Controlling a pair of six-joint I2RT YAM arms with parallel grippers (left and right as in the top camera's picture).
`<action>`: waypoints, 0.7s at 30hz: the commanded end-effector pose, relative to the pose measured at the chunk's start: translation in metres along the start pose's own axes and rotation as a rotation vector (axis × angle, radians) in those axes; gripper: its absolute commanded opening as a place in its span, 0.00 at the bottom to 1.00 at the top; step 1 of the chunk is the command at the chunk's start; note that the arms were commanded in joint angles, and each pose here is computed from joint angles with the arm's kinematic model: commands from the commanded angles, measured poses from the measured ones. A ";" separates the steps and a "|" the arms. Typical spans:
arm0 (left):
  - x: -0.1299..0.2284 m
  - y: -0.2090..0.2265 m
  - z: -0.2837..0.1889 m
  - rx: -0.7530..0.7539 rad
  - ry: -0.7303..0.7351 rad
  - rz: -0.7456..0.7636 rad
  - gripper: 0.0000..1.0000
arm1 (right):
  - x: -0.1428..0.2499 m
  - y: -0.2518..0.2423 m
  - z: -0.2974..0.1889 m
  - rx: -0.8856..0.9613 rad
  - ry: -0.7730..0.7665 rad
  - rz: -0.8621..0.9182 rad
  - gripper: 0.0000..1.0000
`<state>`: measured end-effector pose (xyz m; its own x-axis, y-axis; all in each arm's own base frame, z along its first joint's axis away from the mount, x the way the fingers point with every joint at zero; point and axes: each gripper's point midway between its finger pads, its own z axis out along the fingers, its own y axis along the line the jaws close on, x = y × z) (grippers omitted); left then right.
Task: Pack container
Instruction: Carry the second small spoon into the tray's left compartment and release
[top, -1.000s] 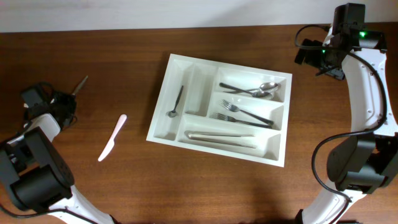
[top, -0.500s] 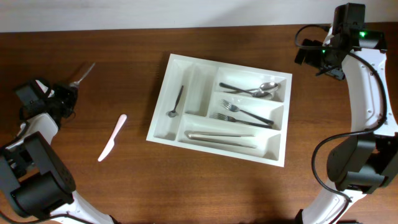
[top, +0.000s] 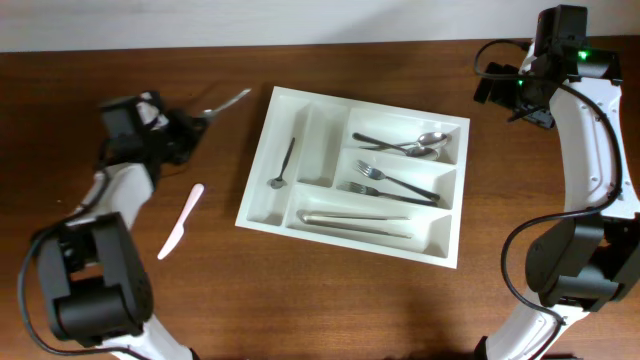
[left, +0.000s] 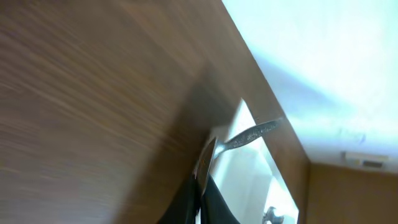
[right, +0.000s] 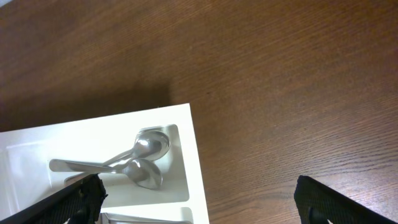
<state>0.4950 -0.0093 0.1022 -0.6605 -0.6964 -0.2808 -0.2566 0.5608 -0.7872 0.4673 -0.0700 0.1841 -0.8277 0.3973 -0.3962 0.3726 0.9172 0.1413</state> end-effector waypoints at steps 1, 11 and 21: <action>0.008 -0.040 -0.004 -0.102 -0.111 0.030 0.02 | -0.005 -0.002 -0.003 0.009 -0.016 0.010 0.99; 0.083 -0.045 0.008 -0.423 -0.176 0.118 0.02 | -0.005 -0.002 -0.003 0.009 -0.016 0.010 0.99; 0.102 -0.041 0.006 -0.509 -0.195 0.149 0.76 | -0.005 -0.002 -0.003 0.009 -0.016 0.010 0.99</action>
<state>0.4345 -0.1105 0.0851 -0.6265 -0.6283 -0.4612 -0.5113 0.7779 -0.3653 0.4673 -0.0700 0.1841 -0.8274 0.3980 -0.3961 0.3732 0.9169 0.1416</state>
